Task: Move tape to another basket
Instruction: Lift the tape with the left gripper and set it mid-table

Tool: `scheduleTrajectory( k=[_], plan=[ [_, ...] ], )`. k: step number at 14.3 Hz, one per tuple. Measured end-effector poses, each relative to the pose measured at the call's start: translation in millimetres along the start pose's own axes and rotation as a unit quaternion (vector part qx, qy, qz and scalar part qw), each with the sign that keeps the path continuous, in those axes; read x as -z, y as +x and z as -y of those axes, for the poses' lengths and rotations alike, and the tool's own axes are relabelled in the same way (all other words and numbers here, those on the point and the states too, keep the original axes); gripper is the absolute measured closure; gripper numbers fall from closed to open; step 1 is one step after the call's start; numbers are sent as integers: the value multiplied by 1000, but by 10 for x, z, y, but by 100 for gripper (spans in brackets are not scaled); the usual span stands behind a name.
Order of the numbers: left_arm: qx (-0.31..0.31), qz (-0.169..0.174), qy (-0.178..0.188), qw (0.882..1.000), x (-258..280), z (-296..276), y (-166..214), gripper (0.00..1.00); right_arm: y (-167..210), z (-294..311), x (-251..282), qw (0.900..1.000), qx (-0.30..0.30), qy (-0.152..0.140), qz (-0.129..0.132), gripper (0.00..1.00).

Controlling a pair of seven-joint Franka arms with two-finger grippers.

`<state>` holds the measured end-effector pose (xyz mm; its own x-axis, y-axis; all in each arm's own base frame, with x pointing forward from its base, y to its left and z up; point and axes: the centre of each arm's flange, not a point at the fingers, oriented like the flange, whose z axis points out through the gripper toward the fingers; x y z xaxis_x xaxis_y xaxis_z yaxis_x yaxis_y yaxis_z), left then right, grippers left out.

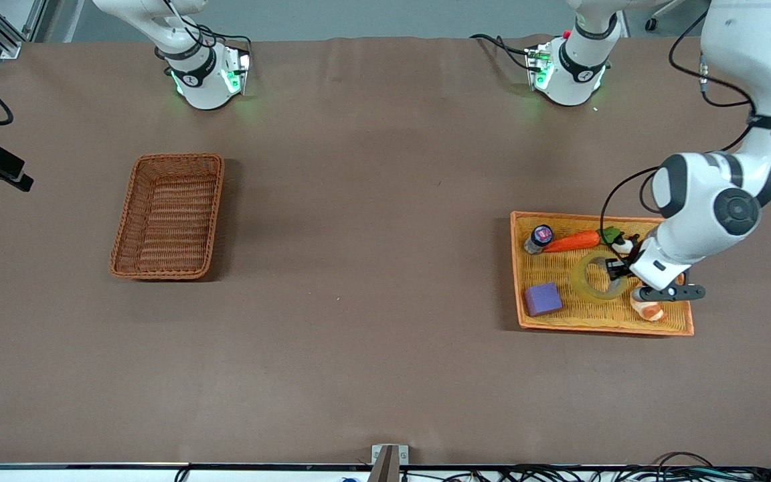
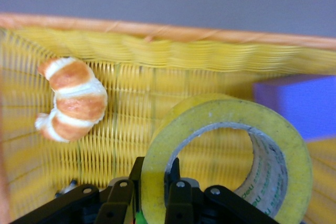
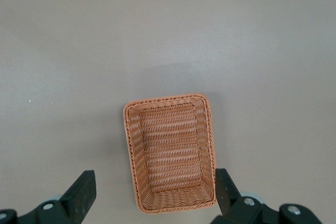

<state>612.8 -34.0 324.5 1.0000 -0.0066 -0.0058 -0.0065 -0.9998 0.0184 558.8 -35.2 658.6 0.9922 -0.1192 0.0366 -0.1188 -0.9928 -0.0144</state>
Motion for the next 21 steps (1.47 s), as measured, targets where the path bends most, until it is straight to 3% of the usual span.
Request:
scheduleTrajectory(
  k=[3,6,10,15,19,21],
  plan=[
    [15,9,-8,1000,739,-727,70,79,1,1,-3,1000,0,0,0,0],
    [56,14,-19,998,815,-1724,-72,79,5,0,-10,1000,0,0,1,0],
    [117,40,-24,992,460,-2922,-303,79,17,5,-34,1000,3,0,3,0],
    [151,78,-22,985,-262,-4101,-666,79,43,4,-84,1000,26,-1,8,0],
    [159,71,-49,983,-713,-4695,-903,79,49,3,-97,1000,29,-1,9,0],
    [158,65,-42,984,-950,-4793,-986,79,50,4,-99,1000,29,-1,9,0]
  ],
)
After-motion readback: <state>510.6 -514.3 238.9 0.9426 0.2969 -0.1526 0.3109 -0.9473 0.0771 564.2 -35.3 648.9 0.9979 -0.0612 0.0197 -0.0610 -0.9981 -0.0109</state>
